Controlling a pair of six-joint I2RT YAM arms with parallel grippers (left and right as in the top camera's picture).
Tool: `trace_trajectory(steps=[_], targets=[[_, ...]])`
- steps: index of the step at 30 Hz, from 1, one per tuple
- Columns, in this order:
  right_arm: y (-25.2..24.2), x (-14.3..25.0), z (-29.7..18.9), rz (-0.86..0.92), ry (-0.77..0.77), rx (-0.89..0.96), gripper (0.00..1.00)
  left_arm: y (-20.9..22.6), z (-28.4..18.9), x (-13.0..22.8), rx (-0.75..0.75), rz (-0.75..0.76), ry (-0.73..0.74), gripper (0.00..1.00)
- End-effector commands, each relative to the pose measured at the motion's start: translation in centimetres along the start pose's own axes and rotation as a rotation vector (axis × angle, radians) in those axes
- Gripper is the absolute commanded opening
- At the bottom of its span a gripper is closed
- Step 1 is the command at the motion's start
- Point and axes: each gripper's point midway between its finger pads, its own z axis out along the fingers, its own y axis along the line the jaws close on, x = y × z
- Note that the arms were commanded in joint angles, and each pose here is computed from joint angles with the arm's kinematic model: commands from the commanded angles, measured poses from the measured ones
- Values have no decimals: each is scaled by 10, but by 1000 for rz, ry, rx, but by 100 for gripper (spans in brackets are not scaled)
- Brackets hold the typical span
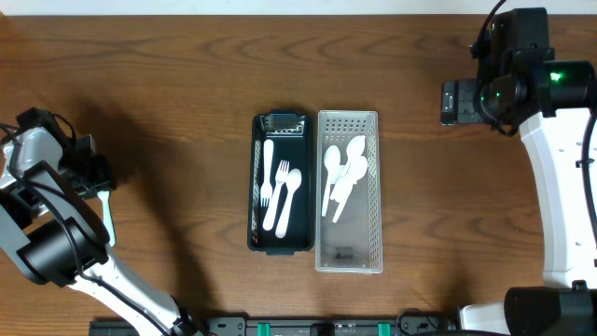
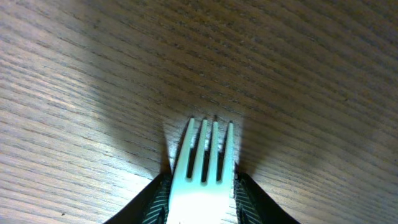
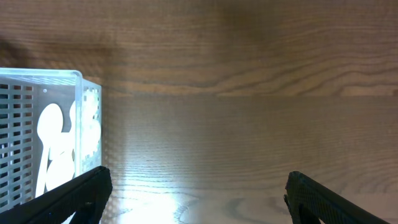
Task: Pack container
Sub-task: 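Lift the fork, carry it right, and release it into the green basket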
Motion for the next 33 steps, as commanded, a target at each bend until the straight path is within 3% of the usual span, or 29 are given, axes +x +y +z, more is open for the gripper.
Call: trace_trajectory(steps=[1,7,13,20,27,33], targets=[[-2,1,1,-11,7,3,93,0,14,8,7,0,47,31],[-2,1,1,-11,6,3,93,0,14,8,8,0,47,24],[-2,1,1,-11,7,3,93,0,13,7,6,-35,44,6],[-2,1,1,-12,6,3,93,-17,-24,-2,-2,-42,8,6],[-2,0,1,-11,2,2,93,-98,-117,-5,-7,99,-185,6],[-2,-1,1,-11,-2,2,93,-199,-181,25,66,241,-348,6]])
